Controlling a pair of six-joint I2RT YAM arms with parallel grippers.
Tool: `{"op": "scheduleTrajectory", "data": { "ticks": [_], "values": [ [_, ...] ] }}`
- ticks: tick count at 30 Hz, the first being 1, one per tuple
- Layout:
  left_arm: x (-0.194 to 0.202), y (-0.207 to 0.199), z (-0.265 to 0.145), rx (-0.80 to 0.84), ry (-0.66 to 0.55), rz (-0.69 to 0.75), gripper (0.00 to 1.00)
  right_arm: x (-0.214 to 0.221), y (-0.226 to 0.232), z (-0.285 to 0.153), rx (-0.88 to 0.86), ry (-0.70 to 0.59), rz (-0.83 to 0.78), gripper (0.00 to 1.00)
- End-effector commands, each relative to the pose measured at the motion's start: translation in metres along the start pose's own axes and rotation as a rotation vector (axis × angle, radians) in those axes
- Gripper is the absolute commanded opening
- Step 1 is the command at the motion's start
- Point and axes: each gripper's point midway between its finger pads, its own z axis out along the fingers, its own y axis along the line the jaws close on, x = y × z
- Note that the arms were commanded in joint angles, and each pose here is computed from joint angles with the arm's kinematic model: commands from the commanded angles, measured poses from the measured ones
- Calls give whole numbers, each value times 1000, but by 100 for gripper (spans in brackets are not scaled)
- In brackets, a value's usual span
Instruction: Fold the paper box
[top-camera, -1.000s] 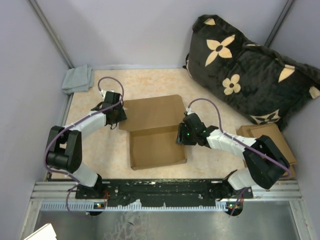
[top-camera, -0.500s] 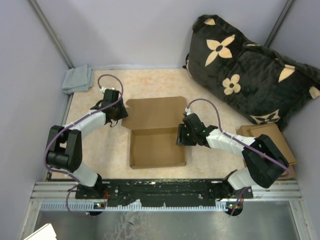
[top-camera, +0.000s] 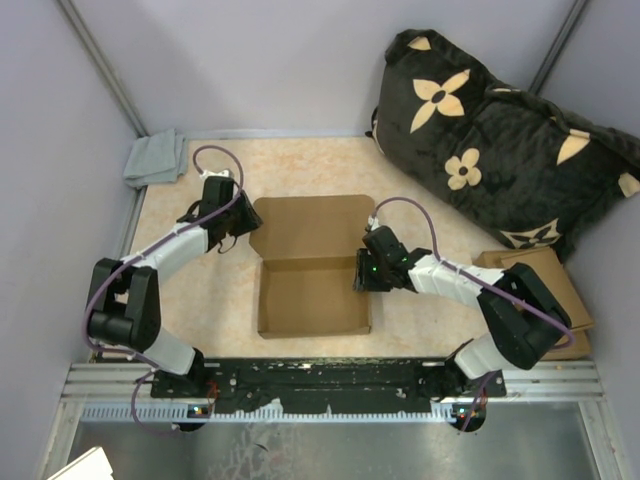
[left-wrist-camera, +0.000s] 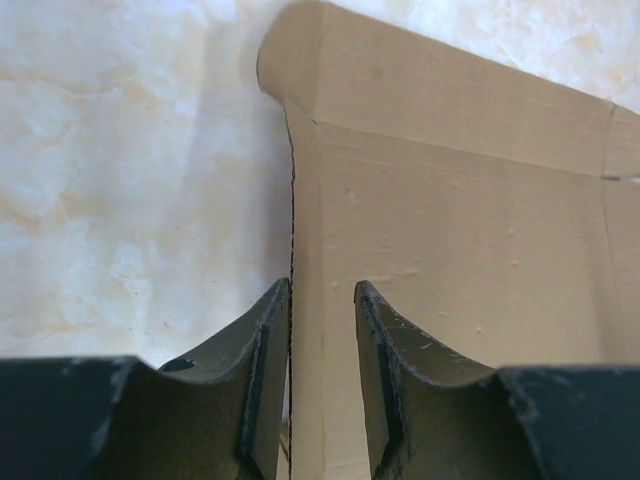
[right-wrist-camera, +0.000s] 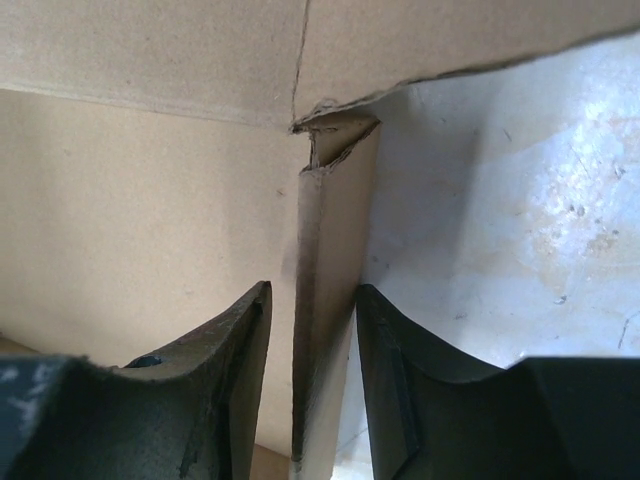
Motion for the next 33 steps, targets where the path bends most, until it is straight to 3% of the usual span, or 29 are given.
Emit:
{"op": "scheduleTrajectory", "data": {
  "ticks": [1, 9, 11, 14, 19, 26, 33],
  "values": [
    [10, -20, -3, 93, 45, -3, 38, -34, 32, -6, -90, -84, -13, 40],
    [16, -10, 6, 37, 50, 30, 36, -40, 36, -9, -96, -98, -17, 40],
    [13, -8, 4, 30, 36, 43, 26, -40, 35, -10, -91, -102, -19, 40],
    [9, -6, 3, 11, 26, 65, 1, -42, 36, -12, -90, -100, -35, 42],
    [-2, -4, -9, 4, -38, 78, 0, -58, 35, -34, -60, -113, -67, 51],
    [-19, -21, -51, 185, -266, 107, 0, -118, 22, -88, -69, -208, -84, 64],
    [-21, -37, -89, 357, -422, 148, 0, -163, 9, -97, -146, -230, -109, 63]
  ]
}}
